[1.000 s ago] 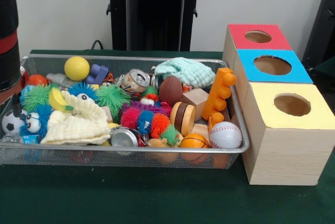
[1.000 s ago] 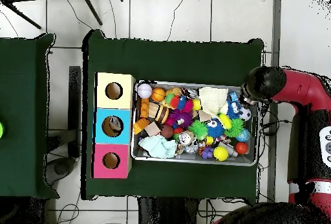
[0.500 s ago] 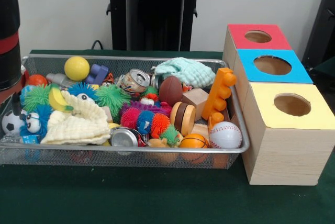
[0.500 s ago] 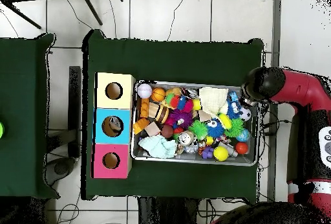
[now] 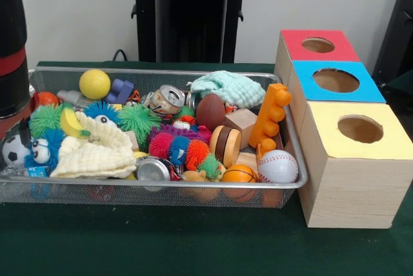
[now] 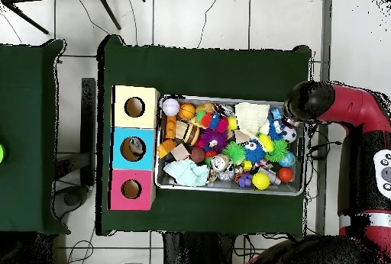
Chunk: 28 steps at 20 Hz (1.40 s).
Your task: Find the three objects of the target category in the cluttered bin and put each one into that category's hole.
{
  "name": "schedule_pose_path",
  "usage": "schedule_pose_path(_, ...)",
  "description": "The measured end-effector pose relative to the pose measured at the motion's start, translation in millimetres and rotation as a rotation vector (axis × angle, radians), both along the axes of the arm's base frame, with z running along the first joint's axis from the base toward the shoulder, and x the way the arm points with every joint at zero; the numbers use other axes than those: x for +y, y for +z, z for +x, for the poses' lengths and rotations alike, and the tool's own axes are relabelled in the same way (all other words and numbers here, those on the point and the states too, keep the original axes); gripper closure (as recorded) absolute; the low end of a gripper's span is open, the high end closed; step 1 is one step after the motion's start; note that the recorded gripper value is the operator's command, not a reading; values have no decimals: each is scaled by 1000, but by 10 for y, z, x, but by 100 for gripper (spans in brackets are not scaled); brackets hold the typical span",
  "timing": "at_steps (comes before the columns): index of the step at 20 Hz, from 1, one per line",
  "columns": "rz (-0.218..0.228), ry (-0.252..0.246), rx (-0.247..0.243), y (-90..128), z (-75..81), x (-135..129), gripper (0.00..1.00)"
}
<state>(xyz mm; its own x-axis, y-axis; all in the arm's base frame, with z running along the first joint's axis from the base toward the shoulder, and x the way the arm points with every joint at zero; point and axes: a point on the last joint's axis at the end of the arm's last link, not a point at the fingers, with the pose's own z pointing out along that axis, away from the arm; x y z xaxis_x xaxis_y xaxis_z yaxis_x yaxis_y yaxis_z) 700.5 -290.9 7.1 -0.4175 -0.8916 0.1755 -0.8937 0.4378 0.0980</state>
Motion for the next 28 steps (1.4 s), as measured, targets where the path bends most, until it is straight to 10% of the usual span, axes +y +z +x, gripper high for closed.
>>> schedule_pose_path(27,111,-124,-82,-600,-142,-393,0)
schedule_pose_path(28,119,-132,-84,-605,-161,-424,100)
